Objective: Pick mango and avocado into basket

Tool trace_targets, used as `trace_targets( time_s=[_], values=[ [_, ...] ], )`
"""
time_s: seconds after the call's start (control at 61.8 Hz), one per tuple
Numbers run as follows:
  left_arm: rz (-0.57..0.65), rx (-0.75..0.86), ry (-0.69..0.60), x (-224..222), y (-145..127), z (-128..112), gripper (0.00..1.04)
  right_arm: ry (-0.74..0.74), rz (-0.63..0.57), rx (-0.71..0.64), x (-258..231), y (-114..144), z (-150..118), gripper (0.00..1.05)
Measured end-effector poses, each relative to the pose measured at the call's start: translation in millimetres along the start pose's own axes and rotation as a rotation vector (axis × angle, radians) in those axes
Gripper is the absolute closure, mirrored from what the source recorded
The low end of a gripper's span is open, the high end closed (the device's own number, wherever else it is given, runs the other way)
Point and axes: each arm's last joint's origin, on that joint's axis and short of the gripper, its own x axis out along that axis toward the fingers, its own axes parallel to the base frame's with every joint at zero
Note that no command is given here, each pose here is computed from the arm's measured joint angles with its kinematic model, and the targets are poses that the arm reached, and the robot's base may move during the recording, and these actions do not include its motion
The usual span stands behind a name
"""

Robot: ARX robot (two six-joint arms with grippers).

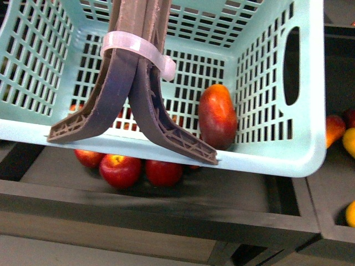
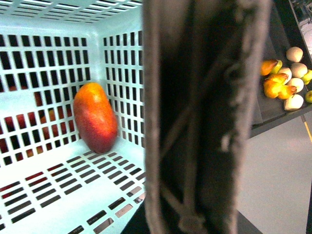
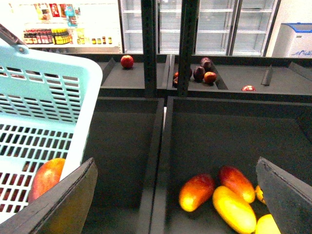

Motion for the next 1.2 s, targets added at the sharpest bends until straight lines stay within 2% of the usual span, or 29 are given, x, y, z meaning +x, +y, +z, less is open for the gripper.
trace_targets(
  time_s=[1.197],
  values=[
    [0.013,0.000,-0.007,-0.1,2.6,1.5,0.99,-0.002,0.002,0.000,-0.2,0.2,0.2,0.08]
  ],
)
